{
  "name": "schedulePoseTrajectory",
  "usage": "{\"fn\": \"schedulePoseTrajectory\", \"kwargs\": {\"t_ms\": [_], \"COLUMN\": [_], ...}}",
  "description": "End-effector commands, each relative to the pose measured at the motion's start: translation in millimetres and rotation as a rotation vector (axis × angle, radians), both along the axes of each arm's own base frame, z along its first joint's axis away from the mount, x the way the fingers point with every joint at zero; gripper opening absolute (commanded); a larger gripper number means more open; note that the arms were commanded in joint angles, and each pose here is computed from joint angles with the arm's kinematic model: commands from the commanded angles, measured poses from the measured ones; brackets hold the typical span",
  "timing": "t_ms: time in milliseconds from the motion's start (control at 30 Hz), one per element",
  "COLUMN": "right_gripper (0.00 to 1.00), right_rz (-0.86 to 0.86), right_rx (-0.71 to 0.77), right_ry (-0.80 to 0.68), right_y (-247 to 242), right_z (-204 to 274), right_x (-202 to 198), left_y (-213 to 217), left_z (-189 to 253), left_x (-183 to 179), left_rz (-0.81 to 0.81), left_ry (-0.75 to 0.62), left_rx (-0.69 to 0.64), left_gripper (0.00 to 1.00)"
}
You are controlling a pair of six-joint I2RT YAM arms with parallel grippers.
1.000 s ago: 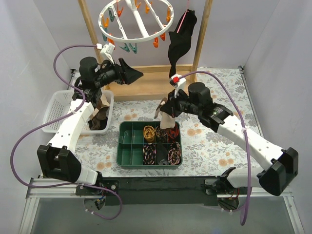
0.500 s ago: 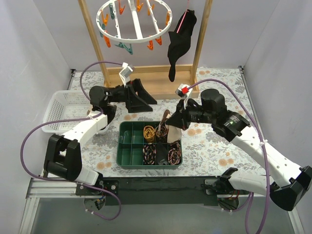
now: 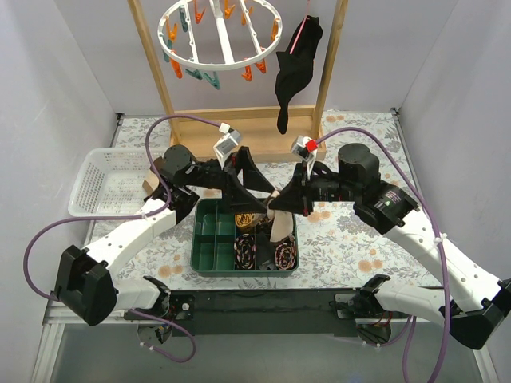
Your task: Remove the socks clipped to the hanger
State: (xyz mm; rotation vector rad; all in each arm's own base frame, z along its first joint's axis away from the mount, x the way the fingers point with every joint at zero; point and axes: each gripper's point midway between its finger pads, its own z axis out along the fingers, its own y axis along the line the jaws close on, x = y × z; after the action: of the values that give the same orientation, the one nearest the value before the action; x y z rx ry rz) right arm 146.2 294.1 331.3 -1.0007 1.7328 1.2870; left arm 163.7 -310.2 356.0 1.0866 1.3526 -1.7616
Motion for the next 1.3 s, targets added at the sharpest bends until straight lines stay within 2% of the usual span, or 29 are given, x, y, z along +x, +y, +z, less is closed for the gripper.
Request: {"fn": "schedulePoseTrajectory", "kwargs": {"t_ms": [0,333,433,467,567,600,633,700,733,767,933,967,1067,1200,1267], "right_gripper": [0.01,0.01,0.01,0.01,0.01,0.01,0.02,0.1,0.14,0.2,0.47,0.49,0.66,0.68,0.68], "right_rz": [0.024,-0.058,-0.071,-0.077,-0.093,-0.099,-0.107,-0.132,-0.143,-0.169,-0.289,-0.341,-0.463,-0.575,-0.589], "right_rx": [0.131,0.223,0.236,0.241,0.246,0.245,0.243,0.235,0.226,0.218,0.139,0.122,0.07,0.008,-0.005], "right_ry": [-0.064,-0.052,-0.044,-0.048,-0.044,-0.044,-0.042,-0.04,-0.04,-0.04,-0.033,-0.04,-0.044,-0.047,-0.049], "right_y": [5,11,12,12,11,11,10,8,7,6,-8,-14,-30,-48,-52], "right_z": [48,73,73,73,72,71,70,66,63,61,45,42,36,25,22], "right_x": [-4,11,13,14,16,17,18,20,22,26,39,46,59,69,69], "left_y": [-4,-17,-21,-22,-24,-24,-24,-25,-25,-24,-8,0,27,86,127], "left_z": [-17,-21,-23,-24,-27,-30,-30,-32,-37,-37,-48,-45,-49,-71,-87], "left_x": [5,-7,-6,-5,2,5,7,17,21,31,54,63,95,145,173], "left_rz": [0.061,0.044,0.047,0.052,0.091,0.111,0.127,0.188,0.213,0.276,0.41,0.45,0.601,0.899,1.124], "left_ry": [-0.019,0.002,0.022,0.034,0.059,0.071,0.074,0.081,0.086,0.088,0.115,0.12,0.177,0.361,0.441], "left_rx": [0.04,0.033,0.04,0.044,0.058,0.074,0.081,0.097,0.126,0.135,0.197,0.194,0.211,0.282,0.331], "left_gripper": [0.8,0.8,0.76,0.74,0.56,0.43,0.37,0.21,0.03,0.0,0.0,0.0,0.0,0.0,0.0]}}
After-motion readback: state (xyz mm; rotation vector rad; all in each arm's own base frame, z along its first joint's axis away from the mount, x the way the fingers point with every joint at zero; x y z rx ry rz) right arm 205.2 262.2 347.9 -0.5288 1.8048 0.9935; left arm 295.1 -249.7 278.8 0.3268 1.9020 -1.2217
